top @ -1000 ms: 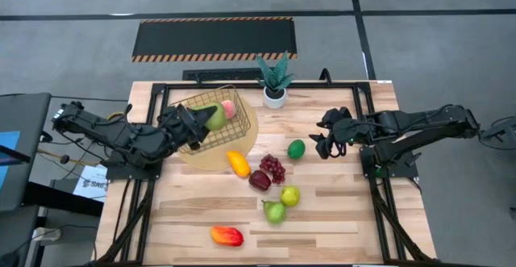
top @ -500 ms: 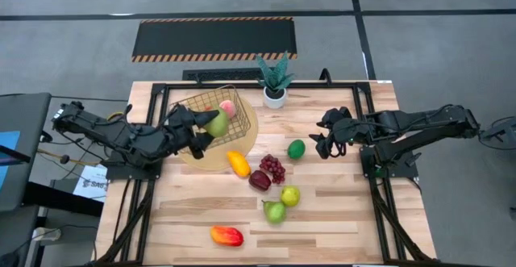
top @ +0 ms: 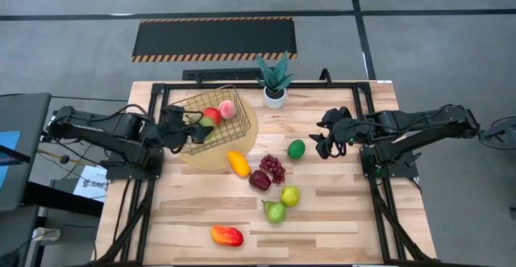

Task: Build produce basket
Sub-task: Put the left pear in the wired basket

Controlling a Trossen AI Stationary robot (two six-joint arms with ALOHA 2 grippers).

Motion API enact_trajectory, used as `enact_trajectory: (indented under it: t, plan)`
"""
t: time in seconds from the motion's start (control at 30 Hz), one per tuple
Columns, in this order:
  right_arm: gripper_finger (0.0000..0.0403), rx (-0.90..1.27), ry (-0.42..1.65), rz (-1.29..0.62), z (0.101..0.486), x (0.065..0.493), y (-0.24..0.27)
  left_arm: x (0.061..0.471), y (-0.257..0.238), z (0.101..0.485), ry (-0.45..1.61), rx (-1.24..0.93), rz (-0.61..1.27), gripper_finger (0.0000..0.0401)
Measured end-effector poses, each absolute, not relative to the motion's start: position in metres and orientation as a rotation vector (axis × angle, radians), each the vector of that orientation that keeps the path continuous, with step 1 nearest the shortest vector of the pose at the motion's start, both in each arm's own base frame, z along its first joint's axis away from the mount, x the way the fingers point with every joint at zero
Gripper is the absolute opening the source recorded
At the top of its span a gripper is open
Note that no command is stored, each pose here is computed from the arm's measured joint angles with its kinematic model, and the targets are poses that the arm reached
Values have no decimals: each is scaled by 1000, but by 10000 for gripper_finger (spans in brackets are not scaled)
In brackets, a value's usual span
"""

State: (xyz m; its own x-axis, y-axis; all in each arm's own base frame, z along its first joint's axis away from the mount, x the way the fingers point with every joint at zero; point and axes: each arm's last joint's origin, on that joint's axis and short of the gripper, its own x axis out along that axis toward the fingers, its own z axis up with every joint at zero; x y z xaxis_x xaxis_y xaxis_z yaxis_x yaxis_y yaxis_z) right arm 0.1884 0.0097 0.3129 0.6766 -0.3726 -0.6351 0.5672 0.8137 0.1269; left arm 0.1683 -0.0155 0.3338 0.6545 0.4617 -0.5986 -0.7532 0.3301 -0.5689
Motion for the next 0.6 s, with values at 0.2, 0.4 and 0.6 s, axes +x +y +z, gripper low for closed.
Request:
enact_trajectory:
  t: [0.2,0.4,0.6]
  plan:
    - [273,325,635,-538,313,188,10,150,2,316,781,-533,856,320]
    - [273,314,639,-536,313,188,10,157,15,313,914,-286,781,320]
    - [273,298,647,-534,312,188,10,170,36,303,1066,-179,705,320]
